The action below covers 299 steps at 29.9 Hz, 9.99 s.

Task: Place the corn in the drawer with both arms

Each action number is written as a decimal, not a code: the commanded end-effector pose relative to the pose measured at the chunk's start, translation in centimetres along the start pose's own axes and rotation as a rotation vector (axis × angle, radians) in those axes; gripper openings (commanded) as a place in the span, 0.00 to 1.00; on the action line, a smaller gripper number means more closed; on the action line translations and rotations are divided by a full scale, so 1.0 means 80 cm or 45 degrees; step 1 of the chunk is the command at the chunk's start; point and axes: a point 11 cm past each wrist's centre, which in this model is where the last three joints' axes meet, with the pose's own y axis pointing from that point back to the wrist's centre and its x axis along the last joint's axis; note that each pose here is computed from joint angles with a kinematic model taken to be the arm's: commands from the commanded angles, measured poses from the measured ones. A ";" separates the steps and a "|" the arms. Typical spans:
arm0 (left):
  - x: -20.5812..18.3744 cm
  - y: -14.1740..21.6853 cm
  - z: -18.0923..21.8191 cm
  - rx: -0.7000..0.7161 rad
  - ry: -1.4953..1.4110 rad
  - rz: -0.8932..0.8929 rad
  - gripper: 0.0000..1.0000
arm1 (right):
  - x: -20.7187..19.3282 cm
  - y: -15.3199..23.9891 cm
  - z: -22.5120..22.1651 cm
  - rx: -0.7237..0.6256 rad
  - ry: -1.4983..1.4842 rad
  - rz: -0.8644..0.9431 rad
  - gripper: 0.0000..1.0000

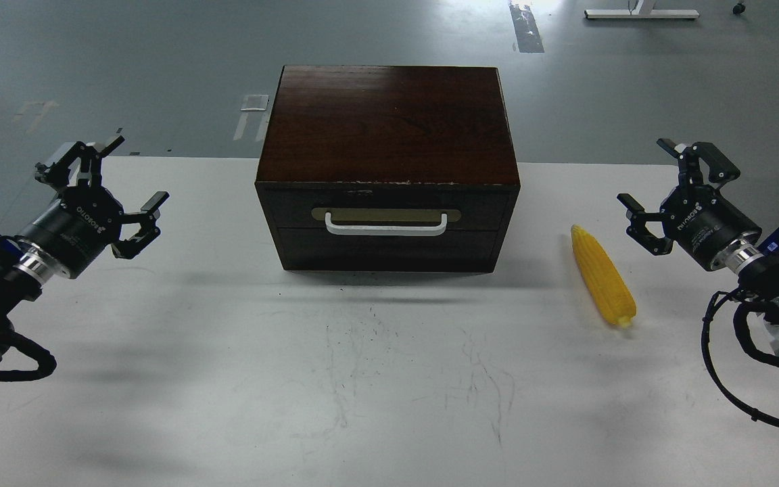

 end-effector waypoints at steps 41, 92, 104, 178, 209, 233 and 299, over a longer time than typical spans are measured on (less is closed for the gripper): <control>-0.383 -0.093 0.195 -0.325 -2.044 -1.287 0.99 | 0.009 0.004 -0.019 0.034 0.021 0.019 1.00; -0.364 -0.155 -0.066 0.318 -3.094 -1.981 0.99 | 0.014 0.008 -0.021 0.037 0.025 0.032 1.00; -0.359 -0.155 -0.068 0.334 -3.083 -1.978 0.99 | 0.017 0.010 -0.023 0.037 0.029 0.038 1.00; -0.371 -0.040 -0.085 0.134 -2.952 -2.361 0.99 | 0.028 0.021 -0.034 0.048 0.046 0.064 1.00; -0.372 -0.040 -0.090 0.138 -2.942 -2.369 0.99 | 0.029 0.021 -0.037 0.060 0.041 0.069 1.00; -0.375 -0.043 -0.093 0.133 -2.945 -2.376 0.99 | 0.029 0.023 -0.032 0.052 0.034 0.072 1.00; -0.411 -0.061 0.009 -0.021 -3.277 -2.189 0.99 | 0.030 0.024 -0.033 0.057 0.033 0.075 1.00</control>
